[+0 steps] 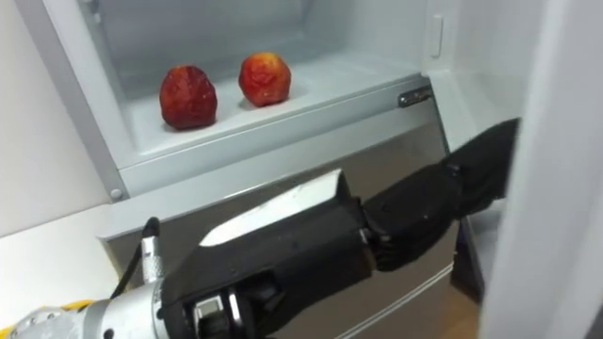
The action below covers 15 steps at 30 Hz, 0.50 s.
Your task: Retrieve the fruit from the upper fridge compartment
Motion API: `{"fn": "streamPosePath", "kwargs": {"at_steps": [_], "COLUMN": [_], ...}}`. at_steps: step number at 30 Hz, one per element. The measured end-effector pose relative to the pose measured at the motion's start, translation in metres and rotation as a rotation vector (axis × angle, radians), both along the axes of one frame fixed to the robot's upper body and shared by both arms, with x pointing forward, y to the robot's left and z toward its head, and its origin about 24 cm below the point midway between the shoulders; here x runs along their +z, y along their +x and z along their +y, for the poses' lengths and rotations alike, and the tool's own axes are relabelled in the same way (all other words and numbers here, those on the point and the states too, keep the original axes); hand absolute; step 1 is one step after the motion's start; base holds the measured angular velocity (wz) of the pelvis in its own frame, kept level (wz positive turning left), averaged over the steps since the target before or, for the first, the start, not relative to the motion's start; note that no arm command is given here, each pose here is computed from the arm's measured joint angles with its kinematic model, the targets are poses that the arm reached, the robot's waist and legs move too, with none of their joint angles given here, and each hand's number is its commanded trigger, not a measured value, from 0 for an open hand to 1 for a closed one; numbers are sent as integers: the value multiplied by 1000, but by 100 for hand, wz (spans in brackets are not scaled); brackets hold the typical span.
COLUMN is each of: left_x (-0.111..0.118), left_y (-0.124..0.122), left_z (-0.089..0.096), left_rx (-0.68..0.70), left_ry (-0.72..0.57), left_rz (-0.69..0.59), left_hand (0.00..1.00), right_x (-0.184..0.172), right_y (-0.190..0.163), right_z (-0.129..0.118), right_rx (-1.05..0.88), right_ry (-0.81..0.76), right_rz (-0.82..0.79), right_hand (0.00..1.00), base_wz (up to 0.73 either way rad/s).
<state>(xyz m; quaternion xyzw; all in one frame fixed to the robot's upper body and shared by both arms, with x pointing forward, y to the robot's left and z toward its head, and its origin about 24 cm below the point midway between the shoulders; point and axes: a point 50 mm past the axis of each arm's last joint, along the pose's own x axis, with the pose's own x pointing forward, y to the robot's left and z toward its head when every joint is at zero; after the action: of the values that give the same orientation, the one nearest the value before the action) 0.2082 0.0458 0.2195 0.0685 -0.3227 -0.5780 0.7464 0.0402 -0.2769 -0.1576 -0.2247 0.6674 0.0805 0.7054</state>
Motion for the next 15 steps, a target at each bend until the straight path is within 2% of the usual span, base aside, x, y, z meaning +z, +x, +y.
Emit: {"fn": "streamPosePath", "kwargs": {"at_steps": [15], "left_x": [8], "left_y": [0], "left_z": [-23], "left_rx": [-51], "left_ry": [12], "left_rz": [-35], "left_hand": [0], "right_x": [1], "right_y": [9], "right_z": [1], "right_rx": [-39], "right_ry": [17], "right_rz": [-38], "right_hand": [0], "base_wz": [-3]}}
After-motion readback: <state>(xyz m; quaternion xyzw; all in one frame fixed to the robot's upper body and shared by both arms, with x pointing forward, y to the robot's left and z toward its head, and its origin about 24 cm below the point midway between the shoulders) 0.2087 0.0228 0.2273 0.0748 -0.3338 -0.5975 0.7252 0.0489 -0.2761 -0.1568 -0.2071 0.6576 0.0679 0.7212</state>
